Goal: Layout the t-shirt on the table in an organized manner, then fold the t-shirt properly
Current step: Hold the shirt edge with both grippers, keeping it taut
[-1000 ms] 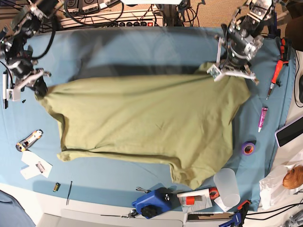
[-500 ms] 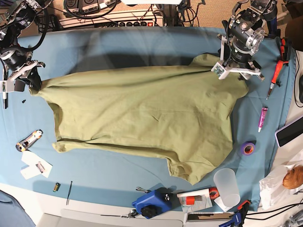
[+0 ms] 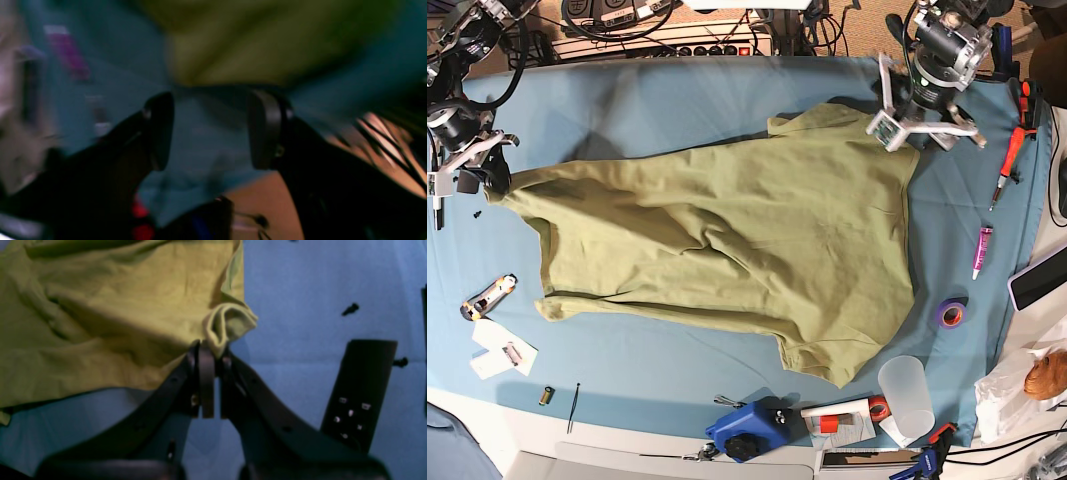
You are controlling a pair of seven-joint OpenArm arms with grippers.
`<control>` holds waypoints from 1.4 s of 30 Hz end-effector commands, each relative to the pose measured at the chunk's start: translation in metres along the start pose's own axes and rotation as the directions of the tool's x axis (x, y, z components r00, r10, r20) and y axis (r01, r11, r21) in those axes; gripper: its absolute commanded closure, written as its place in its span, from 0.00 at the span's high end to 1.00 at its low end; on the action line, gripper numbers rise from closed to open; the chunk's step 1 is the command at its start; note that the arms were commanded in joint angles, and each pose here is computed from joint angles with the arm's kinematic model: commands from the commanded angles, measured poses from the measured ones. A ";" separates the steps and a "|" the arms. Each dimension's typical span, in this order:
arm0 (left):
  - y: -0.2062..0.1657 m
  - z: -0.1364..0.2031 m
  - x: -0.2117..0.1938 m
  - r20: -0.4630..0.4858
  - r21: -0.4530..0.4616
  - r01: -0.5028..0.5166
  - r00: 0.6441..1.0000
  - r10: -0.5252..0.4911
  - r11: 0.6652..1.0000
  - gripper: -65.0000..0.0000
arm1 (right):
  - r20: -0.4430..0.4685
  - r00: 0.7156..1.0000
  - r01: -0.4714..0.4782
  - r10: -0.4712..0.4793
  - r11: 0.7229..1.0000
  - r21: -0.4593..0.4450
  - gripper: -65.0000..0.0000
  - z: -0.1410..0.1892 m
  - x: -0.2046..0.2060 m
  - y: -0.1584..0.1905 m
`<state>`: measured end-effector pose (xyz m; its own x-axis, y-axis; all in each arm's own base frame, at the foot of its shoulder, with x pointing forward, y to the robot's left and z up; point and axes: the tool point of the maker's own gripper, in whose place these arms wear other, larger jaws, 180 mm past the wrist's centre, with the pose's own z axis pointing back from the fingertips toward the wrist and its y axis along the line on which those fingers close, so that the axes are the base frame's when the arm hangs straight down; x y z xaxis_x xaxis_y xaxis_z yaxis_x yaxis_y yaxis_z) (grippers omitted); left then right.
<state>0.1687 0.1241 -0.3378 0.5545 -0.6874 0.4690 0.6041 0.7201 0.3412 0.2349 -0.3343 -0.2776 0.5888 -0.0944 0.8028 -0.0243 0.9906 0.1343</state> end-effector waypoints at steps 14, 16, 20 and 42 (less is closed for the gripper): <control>-0.028 0.009 0.022 0.147 -0.107 0.066 0.988 -0.050 0.992 0.54 | 0.060 0.998 -0.031 0.031 1.000 -0.001 0.00 0.005 0.019 0.000; -0.024 0.008 0.025 0.166 -0.079 0.083 0.984 -0.069 0.993 0.54 | 0.060 0.998 -0.031 0.031 1.000 -0.001 0.00 0.005 0.019 0.000; -0.024 0.002 0.021 0.158 -0.078 0.086 0.985 -0.073 0.993 0.54 | 0.056 0.998 -0.032 0.032 0.999 -0.001 0.00 0.005 0.018 0.000; -0.023 0.002 0.029 0.204 -0.063 0.111 0.974 -0.096 0.992 0.54 | 0.056 0.998 -0.031 0.031 1.000 -0.001 0.00 0.005 0.018 0.000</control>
<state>0.1661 0.0899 -0.3376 0.3870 -0.7254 0.5692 0.7027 0.6317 0.3273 0.2358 -0.3346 -0.2768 0.5854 -0.0941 0.8053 -0.0238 0.9908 0.1330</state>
